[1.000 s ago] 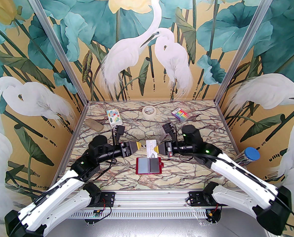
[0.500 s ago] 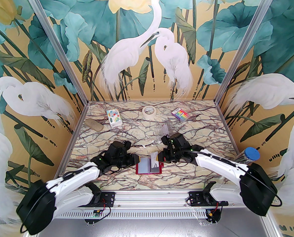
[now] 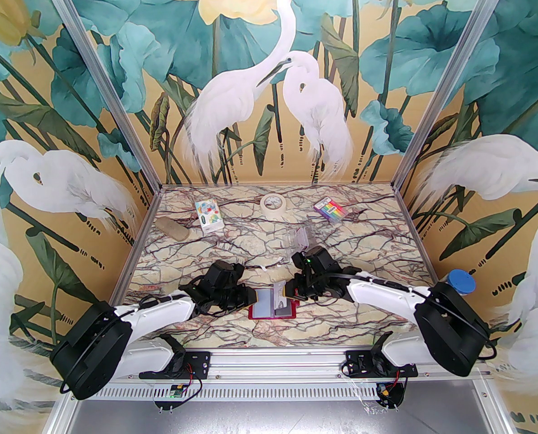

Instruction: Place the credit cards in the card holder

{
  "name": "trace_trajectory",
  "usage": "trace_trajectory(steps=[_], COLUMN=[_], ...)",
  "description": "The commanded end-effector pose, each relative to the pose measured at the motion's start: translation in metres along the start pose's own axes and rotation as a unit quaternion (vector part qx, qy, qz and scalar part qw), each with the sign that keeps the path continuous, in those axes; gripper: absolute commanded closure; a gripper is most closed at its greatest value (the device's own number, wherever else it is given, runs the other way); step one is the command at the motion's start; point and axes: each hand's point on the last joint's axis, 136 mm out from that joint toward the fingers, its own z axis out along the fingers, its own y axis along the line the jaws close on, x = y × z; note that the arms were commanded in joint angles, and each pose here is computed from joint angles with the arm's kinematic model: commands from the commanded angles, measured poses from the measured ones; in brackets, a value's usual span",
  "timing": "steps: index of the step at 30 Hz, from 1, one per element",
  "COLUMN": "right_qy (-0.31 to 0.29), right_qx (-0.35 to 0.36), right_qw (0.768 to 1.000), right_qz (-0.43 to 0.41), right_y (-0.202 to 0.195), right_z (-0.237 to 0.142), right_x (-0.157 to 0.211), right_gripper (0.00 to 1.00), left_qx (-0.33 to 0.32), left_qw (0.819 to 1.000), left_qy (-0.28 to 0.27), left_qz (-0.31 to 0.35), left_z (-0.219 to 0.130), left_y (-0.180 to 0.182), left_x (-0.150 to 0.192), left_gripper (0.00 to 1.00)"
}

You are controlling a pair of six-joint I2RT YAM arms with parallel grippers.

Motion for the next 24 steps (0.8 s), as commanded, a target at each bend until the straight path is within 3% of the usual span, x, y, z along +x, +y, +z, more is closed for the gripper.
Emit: trace_trajectory(steps=[1, 24], right_qy=[0.008, 0.023], right_qx=[-0.007, 0.000], right_qw=[1.000, 1.000], right_qz=[0.004, 0.015], right_y=[-0.001, -0.011], right_z=[0.007, 0.019], right_x=[0.004, 0.008], right_gripper=[1.00, 1.00], left_qx=[0.005, -0.020], left_qw=[1.000, 1.000], left_qy=[0.000, 0.007], left_qz=[0.013, 0.013], left_z=[0.003, 0.004], left_y=[-0.003, 0.009], left_x=[-0.002, 0.002], left_gripper=[0.79, 0.82])
